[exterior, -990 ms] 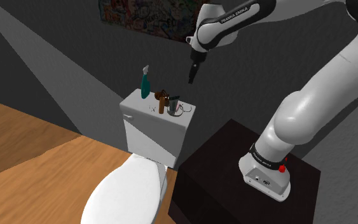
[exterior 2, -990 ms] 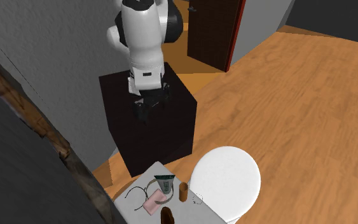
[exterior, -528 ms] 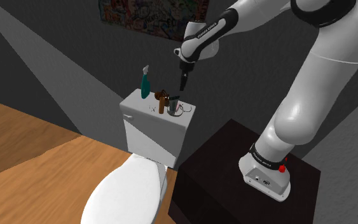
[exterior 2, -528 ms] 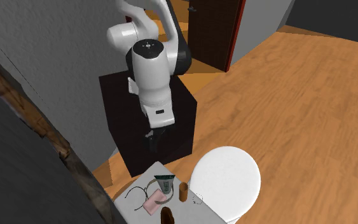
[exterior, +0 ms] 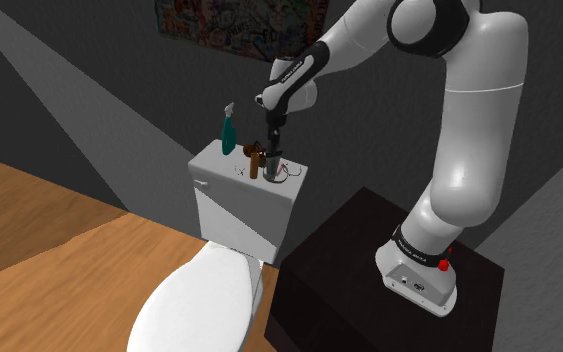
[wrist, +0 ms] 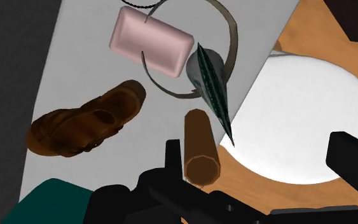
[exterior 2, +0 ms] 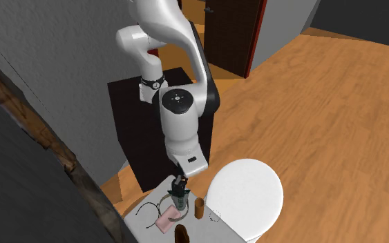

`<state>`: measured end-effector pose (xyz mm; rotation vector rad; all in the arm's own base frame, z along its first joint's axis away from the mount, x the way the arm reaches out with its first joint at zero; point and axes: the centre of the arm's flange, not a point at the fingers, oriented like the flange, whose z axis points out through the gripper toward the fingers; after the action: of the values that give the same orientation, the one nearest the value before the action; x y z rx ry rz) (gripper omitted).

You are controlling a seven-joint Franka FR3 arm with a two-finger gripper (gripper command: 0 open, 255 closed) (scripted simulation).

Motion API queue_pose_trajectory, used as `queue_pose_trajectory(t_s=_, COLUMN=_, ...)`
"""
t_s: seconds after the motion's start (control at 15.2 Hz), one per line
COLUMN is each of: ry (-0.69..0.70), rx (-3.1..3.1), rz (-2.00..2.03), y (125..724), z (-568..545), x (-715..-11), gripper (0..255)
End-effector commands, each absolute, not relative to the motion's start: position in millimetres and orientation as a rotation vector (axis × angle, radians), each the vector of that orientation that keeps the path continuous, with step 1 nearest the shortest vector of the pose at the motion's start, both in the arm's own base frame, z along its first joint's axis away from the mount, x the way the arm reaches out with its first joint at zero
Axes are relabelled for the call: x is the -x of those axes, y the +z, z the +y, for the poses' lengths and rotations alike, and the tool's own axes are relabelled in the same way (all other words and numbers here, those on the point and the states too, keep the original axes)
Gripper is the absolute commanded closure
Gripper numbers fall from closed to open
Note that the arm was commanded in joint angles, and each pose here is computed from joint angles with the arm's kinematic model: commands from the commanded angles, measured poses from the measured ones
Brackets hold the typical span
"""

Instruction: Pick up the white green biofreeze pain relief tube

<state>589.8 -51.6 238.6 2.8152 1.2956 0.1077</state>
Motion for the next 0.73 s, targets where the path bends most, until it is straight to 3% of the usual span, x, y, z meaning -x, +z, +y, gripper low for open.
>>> queue_pose_trajectory(t_s=0.0, ry=0.106, rx=-2.782, rz=1.365, y=219, z=-47, x=-605, gripper=0)
queue_pose_trajectory(t_s=0.59, ry=0.106, rx=-2.782, rz=1.365, y=179, z=-47, x=-605, gripper=0)
queue_pose_trajectory(t_s=0.66, ry=0.106, rx=-2.782, rz=1.365, y=179, z=-48, x=-605, gripper=255)
